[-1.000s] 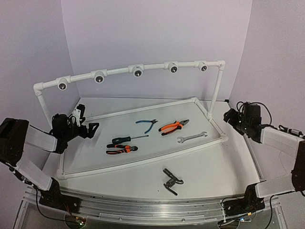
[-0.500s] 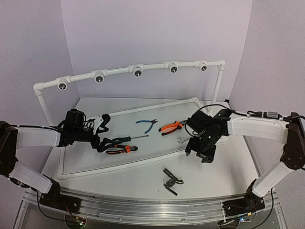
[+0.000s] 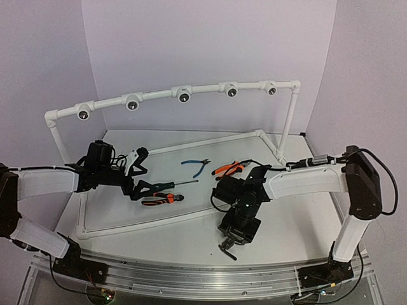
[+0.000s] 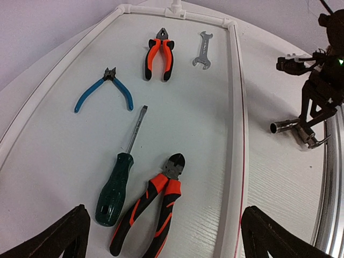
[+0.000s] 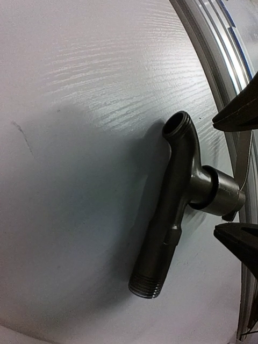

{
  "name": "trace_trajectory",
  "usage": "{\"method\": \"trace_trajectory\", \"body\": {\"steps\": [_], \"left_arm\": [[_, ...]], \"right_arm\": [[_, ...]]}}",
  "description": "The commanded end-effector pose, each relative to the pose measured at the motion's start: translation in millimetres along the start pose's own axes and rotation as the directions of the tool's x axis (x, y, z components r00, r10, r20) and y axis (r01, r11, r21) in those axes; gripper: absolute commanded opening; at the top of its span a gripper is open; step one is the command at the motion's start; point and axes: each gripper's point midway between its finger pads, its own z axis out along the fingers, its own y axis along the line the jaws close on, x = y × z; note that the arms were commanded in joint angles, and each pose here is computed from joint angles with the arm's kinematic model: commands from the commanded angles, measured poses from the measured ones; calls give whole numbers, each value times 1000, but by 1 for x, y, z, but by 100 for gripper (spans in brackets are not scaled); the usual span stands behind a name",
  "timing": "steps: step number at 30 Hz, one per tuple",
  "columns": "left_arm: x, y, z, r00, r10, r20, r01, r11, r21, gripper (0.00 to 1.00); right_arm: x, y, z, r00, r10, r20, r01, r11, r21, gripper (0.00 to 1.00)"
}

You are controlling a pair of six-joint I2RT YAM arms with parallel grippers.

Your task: Install the water faucets

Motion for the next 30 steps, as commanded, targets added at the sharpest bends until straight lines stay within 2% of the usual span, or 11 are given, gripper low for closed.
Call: {"method": "trace_trajectory", "body": {"steps": [1, 13, 18, 21, 24, 25, 27, 28, 30], "left_arm": [[-13, -13, -5, 998, -7, 66, 3, 999, 49, 100], [-15, -15, -6, 996, 3, 86, -7, 999, 49, 99], [-21, -16, -9, 995, -13, 98, 7, 999, 54, 100], [-25, -16, -10, 995, -30, 100, 24, 998, 54, 100], [-30, -16, -12, 995, -45, 85, 40, 998, 57, 98], [-34, -19, -13, 996, -50, 76, 44, 996, 72, 96], [-42, -33, -15, 997, -37, 61, 29, 992, 124, 90], [-45, -40, -15, 998, -25, 51, 17, 989, 146, 88], [-46, -58, -12, 1000, 28, 10, -29, 985, 172, 84]], "right_arm": [[6, 11, -1, 997, 82, -17, -82, 996, -18, 55], [23, 19, 32, 992, 53, -116, -48, 998, 44, 52], [6, 17, 31, 997, 48, -66, -45, 998, 38, 33], [-6, 12, 31, 999, 36, -26, -35, 998, 43, 17], [-9, 25, 26, 997, -79, -7, 79, 997, 13, 0], [-13, 32, 20, 991, -129, 21, 129, 992, 0, 0], [-27, 45, -5, 960, -233, 155, 239, 971, -22, 0], [-33, 53, -21, 933, -280, 225, 294, 955, -32, 0], [-45, 66, -55, 843, -379, 382, 419, 908, -22, 0]]}}
